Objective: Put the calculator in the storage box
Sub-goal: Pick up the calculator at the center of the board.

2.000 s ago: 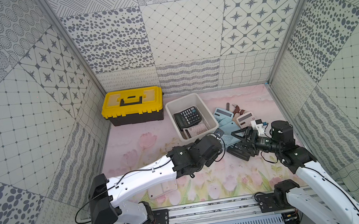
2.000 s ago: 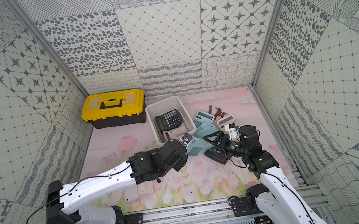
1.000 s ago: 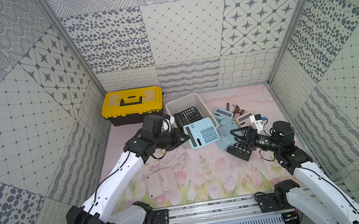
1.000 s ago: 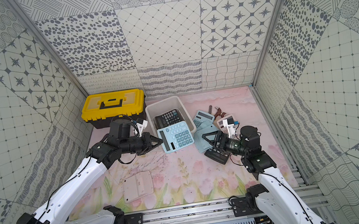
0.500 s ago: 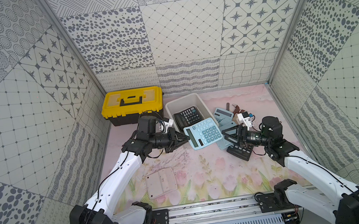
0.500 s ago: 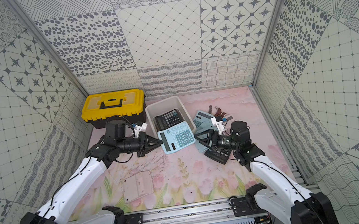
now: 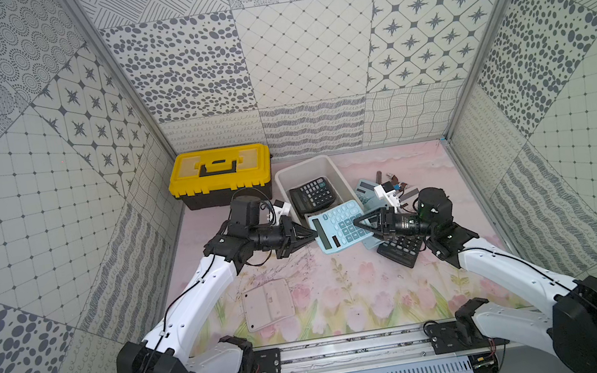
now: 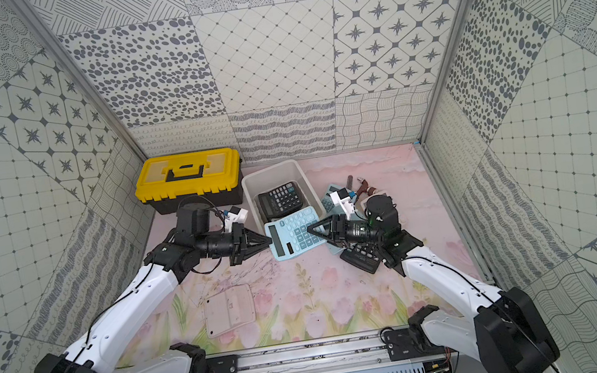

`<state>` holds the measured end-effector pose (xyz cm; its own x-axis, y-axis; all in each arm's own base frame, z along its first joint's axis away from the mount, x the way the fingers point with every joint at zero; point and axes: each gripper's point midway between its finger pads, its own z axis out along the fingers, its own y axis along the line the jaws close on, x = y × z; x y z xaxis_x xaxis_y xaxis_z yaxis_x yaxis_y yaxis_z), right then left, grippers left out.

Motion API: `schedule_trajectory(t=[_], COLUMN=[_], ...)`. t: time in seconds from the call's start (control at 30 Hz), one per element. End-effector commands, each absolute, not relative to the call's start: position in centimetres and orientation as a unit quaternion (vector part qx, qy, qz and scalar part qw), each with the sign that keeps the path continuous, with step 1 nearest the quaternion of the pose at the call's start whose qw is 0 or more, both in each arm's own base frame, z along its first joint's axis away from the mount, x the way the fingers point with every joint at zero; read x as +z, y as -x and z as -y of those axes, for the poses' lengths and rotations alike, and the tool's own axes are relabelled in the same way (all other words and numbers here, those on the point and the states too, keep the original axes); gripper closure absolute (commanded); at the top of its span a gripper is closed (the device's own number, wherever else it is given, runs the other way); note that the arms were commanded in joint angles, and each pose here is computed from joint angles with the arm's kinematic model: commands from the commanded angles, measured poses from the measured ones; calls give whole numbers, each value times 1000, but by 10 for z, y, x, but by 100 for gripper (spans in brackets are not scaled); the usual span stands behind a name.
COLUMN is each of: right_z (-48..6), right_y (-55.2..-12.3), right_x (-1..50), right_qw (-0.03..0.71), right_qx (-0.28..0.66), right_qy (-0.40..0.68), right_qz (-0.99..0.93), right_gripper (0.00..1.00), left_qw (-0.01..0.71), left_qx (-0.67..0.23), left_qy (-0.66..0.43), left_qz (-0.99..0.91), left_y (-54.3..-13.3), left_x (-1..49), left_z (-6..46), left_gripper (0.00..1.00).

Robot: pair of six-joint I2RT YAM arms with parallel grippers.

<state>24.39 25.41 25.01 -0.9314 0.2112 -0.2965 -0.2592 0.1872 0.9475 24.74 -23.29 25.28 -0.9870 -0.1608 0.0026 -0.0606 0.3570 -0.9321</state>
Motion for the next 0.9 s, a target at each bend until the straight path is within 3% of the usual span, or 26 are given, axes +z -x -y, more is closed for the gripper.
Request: schedule_trajectory(t=[0.0,0.17,0.23,0.33,0.4,0.57,0.87], right_z=[-258,-258,-258,-256,-255,-256,-262], right_y=[-247,-250,-250,-250,-252,-259,-293], right_x=[271,272,274,278,275,270,273], right_qw=[208,205,206,214,217,216,223], right_qx=[650,647,645,642,637,619,589], right_qy=[38,30,27,27,24,26,27], right_qz=[-730,-734,-735,-736,-739,-755,-776], right_gripper=[62,86,89,91,93,94,95], left_qw=[52,60,70,85,96,147,239], left_qx=[-591,-589,-585,-570,-556,-490,-391], left_qy=[24,23,24,29,32,52,84], left_qz=[-804,-806,-808,-817,-825,-858,-885], left_y=[-245,-246,-247,-248,-249,-254,-251], left_x=[269,268,268,266,264,261,264], left_z=[238,237,235,231,228,208,167], left_gripper=[100,100,99,88,71,2,0])
